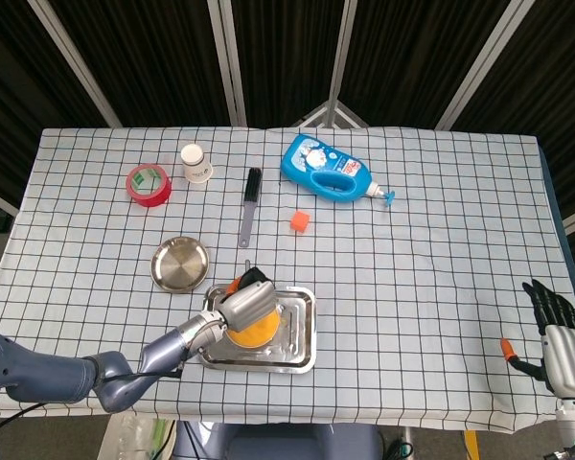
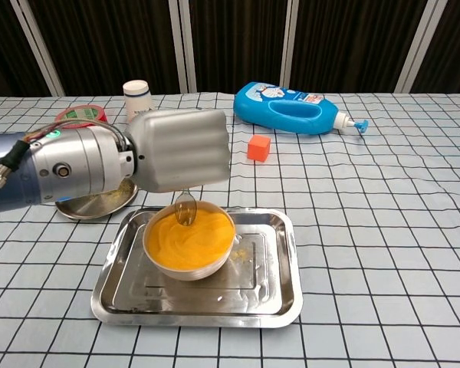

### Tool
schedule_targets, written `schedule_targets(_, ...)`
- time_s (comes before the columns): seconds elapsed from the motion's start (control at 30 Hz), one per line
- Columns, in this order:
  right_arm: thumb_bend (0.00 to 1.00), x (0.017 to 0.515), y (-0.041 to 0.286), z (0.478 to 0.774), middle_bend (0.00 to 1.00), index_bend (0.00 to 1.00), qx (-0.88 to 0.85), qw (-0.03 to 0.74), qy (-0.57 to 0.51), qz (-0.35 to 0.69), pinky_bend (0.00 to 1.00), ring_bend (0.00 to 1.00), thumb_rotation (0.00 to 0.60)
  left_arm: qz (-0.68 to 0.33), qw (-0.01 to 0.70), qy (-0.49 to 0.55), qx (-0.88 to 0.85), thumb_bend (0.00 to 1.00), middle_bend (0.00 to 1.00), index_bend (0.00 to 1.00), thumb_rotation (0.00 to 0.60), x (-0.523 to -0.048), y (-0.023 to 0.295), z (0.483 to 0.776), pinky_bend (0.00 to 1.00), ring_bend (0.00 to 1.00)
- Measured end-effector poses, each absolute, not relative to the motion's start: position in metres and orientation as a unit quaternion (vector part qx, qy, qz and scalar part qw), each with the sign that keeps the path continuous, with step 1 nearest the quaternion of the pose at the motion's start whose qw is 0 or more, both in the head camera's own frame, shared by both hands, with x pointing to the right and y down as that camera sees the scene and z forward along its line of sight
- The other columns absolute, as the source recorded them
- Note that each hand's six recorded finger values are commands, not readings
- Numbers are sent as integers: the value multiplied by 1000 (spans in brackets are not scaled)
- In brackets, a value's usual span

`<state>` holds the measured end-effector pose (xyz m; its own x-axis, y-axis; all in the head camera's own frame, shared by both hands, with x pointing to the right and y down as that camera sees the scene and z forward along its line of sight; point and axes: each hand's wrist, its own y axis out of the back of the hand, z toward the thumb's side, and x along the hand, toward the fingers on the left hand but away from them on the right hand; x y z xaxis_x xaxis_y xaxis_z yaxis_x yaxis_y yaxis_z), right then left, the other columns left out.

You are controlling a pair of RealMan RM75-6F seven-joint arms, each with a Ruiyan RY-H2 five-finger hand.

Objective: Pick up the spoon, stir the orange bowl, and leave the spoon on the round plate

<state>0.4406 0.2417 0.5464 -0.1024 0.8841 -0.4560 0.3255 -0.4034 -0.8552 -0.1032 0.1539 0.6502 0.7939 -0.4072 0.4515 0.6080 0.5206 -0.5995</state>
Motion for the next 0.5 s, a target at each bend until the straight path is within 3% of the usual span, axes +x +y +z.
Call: schedule_targets(0.5, 394, 441, 241, 546, 0, 0, -621, 250, -487, 561, 0, 0, 600, -261, 855, -105, -436, 637, 1000, 819, 600, -87, 178, 637, 1000, 1000)
